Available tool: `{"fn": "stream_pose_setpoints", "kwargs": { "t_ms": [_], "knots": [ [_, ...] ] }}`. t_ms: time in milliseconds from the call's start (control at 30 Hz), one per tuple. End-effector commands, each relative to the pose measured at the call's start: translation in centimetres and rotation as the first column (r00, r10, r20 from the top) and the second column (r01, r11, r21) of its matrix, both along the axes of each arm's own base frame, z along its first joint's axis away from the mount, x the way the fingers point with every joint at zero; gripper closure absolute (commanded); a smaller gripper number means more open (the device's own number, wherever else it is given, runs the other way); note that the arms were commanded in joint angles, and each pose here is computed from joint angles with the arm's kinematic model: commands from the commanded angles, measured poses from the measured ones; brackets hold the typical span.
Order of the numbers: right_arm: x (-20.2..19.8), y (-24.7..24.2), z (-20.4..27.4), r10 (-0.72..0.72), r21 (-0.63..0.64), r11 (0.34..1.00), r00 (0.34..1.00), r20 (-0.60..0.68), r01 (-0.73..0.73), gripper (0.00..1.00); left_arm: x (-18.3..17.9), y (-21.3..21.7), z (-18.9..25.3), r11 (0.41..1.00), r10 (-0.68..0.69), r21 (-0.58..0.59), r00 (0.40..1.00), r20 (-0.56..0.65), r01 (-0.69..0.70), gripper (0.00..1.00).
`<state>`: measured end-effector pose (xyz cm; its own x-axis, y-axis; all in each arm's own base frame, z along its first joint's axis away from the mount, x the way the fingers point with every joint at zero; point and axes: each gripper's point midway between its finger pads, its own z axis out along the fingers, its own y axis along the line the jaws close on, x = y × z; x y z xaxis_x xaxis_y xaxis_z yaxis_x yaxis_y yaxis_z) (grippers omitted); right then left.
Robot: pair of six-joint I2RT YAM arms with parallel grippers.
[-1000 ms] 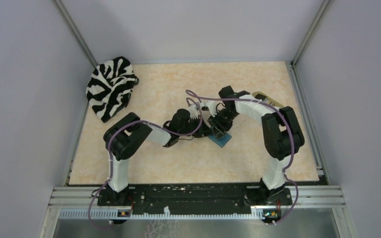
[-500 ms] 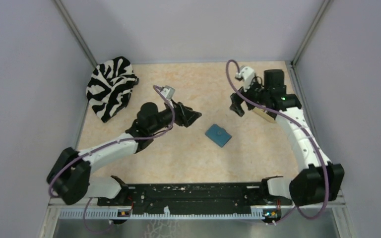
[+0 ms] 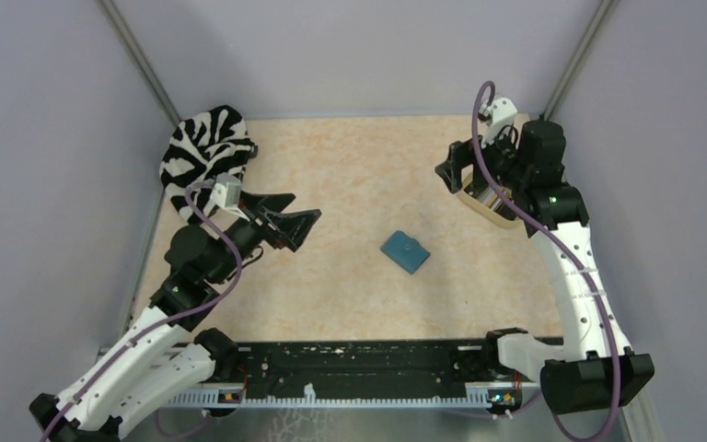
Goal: Put the credit cards into the card holder
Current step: Reset both arms
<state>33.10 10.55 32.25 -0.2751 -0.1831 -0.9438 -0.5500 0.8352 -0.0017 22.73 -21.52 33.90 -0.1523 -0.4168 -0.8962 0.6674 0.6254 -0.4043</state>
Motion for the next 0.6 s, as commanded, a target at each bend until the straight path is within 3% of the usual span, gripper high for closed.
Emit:
{"fn": "stream_pose_setpoints", "kwargs": {
  "t_ms": [0, 200, 567],
  "knots": [
    [-0.7, 0.2, 4.2, -0.098, 0.193, 0.977, 0.995, 0.02, 0.092, 0.02, -1.4, 1.5, 0.3, 0.999, 0.019, 0.036, 0.998, -0.06, -0.016, 0.01],
    [-1.3, 0.3, 5.3, -0.118, 0.249, 0.962, 0.993, 0.005, 0.113, 0.02, -2.4, 2.4, -0.8, 0.998, 0.026, 0.055, 0.993, -0.111, -0.02, 0.01],
    [-1.7, 0.6, 5.6, -0.084, 0.235, 0.969, 0.996, 0.029, 0.075, 0.02, -2.9, 2.7, -1.7, 0.998, 0.029, 0.055, 0.991, -0.134, -0.021, 0.01]
  ]
}}
